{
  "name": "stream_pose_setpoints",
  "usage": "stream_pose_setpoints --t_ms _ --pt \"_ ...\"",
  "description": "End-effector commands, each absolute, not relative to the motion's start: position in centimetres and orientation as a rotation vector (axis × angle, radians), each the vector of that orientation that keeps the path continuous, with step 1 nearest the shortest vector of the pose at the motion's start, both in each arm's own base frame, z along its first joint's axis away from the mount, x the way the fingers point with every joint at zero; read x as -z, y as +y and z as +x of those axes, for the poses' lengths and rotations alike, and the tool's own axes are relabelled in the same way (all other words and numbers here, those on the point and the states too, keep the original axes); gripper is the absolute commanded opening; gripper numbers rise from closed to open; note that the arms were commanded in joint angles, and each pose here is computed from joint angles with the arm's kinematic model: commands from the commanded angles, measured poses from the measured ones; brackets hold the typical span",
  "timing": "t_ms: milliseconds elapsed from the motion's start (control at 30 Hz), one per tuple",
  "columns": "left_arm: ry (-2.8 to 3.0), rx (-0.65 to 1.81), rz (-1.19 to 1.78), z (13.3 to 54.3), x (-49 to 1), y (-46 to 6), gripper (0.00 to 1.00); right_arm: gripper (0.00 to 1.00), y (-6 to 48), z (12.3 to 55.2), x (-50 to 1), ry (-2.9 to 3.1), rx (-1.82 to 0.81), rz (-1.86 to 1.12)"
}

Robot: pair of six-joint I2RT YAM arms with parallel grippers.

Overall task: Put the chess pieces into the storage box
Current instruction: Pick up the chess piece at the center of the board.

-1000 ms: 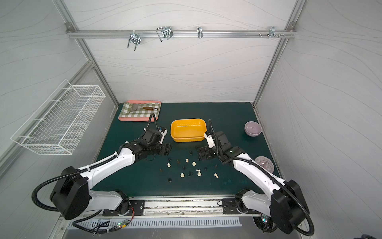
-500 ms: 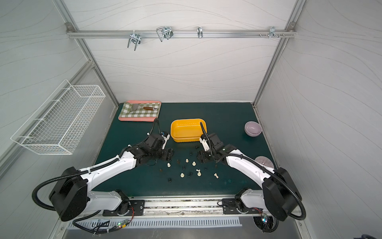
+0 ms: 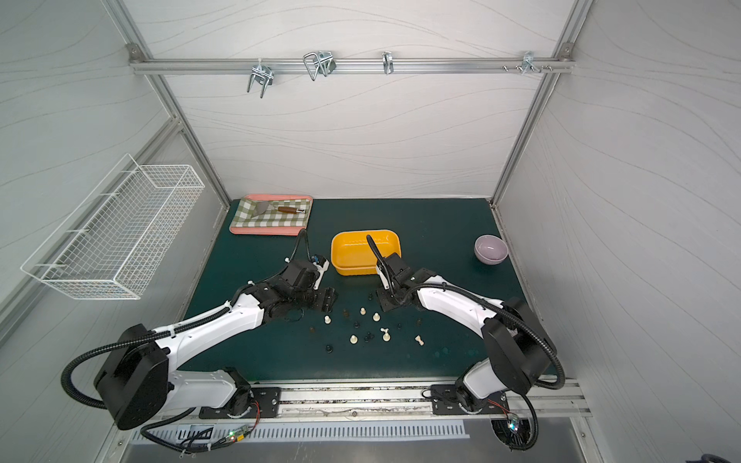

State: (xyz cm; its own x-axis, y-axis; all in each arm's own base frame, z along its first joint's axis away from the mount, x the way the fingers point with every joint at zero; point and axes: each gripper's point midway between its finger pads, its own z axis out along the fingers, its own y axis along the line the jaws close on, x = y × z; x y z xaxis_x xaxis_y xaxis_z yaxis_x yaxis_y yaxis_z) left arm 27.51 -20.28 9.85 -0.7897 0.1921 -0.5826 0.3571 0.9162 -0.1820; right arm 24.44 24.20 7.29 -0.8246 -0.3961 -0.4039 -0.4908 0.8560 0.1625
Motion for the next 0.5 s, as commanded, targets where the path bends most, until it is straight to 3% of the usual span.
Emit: stream_pose_setpoints --t_ms 0,467 --pt "2.443 0.417 0.366 28.01 -11.20 -20.87 0.78 0.44 23.60 24.15 -6.61 2.717 -0.294 -0.667" --pt "2.444 0.429 0.364 27.90 -10.67 -20.96 0.78 0.26 23.71 24.80 -5.93 2.758 -0.157 -0.695"
